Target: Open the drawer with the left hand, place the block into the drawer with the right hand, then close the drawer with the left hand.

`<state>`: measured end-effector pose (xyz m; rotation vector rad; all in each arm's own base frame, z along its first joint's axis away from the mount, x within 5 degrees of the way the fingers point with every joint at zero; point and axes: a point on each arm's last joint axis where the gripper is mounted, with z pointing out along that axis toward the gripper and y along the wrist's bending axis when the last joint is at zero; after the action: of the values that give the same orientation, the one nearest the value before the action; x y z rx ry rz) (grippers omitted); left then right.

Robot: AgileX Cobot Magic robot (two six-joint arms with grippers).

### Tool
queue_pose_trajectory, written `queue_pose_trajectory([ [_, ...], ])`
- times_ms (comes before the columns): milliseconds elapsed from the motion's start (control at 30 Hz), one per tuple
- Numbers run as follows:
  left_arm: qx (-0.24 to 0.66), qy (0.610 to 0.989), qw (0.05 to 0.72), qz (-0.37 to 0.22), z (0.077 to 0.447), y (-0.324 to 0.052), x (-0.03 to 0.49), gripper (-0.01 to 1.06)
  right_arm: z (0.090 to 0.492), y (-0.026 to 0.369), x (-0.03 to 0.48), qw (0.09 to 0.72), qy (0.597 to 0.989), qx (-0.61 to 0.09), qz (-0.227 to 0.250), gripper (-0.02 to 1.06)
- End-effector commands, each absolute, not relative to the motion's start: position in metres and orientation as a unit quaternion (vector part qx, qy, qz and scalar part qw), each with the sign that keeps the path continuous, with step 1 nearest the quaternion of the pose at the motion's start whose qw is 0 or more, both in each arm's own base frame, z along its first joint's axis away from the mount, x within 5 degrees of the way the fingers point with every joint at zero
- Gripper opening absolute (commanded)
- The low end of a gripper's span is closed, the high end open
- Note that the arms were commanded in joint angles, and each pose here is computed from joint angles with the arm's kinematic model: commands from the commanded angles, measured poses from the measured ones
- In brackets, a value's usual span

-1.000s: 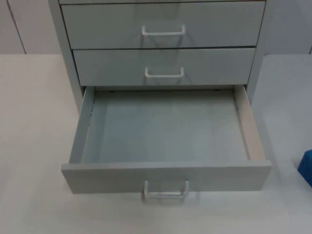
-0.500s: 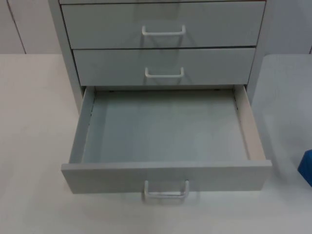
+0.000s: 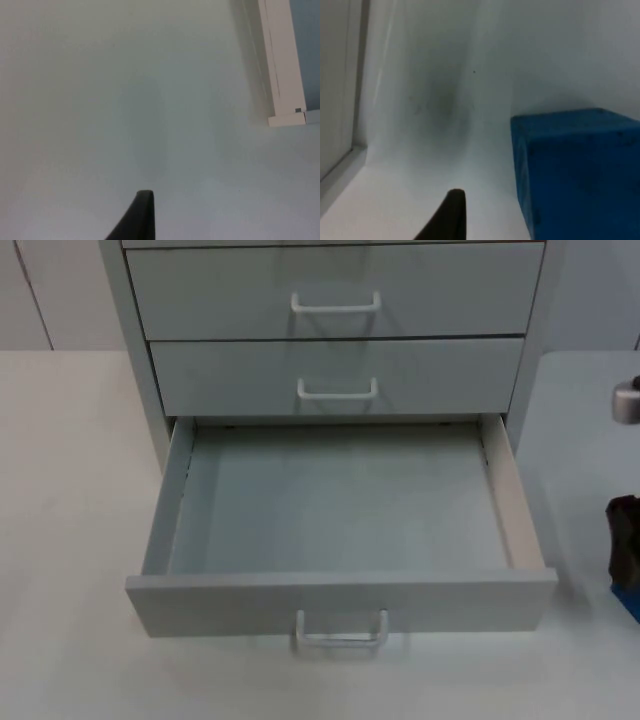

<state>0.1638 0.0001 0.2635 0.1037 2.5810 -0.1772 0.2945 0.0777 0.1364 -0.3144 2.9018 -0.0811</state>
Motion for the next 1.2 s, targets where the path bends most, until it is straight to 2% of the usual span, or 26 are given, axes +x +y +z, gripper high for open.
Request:
queue_pose_trajectory([
  [0,0.038,0.958,0.277,-0.063,0.263,0.001,0.163,1.05,0.133,0.080,0.298,0.119,0.986,-0.111,-0.025,1.05],
  [233,0.038,0.958,0.278,-0.062,0.264,0.001,0.163,1.05,0.111,0.081,0.301,0.101,0.987,-0.119,-0.030,1.01],
  [467,0.038,0.957,0.279,-0.062,0.264,0.001,0.163,1.05,0.094,0.081,0.301,0.080,0.989,-0.122,-0.035,0.92],
  [533,0.037,0.957,0.280,-0.062,0.264,0.001,0.164,1.05,0.094,0.081,0.301,0.080,0.989,-0.117,-0.035,0.84],
  [567,0.037,0.957,0.280,-0.062,0.264,0.001,0.164,1.05,0.094,0.081,0.301,0.080,0.989,-0.117,-0.035,0.84],
  [700,0.037,0.957,0.280,-0.062,0.264,0.001,0.164,1.05,0.094,0.081,0.301,0.080,0.989,-0.116,-0.035,0.50],
  [733,0.037,0.957,0.280,-0.062,0.264,0.001,0.164,1.05,0.094,0.081,0.301,0.080,0.989,-0.116,-0.035,0.50],
  [867,0.037,0.957,0.281,-0.062,0.264,0.001,0.164,1.05,0.093,0.080,0.300,0.076,0.990,-0.116,-0.036,0.08],
  [900,0.037,0.957,0.281,-0.062,0.264,0.001,0.164,1.05,0.093,0.080,0.300,0.076,0.990,-0.116,-0.036,0.08],
  [933,0.037,0.956,0.283,-0.061,0.264,0.001,0.164,1.05,0.095,0.080,0.299,0.074,0.990,-0.115,-0.037,-0.01],
  [1067,0.037,0.956,0.284,-0.061,0.264,0.001,0.164,1.05,0.111,0.080,0.299,0.091,0.989,-0.111,-0.036,0.00],
  [1167,0.037,0.956,0.284,-0.061,0.264,0.001,0.164,1.05,0.139,0.078,0.296,0.119,0.987,-0.106,-0.033,0.00],
])
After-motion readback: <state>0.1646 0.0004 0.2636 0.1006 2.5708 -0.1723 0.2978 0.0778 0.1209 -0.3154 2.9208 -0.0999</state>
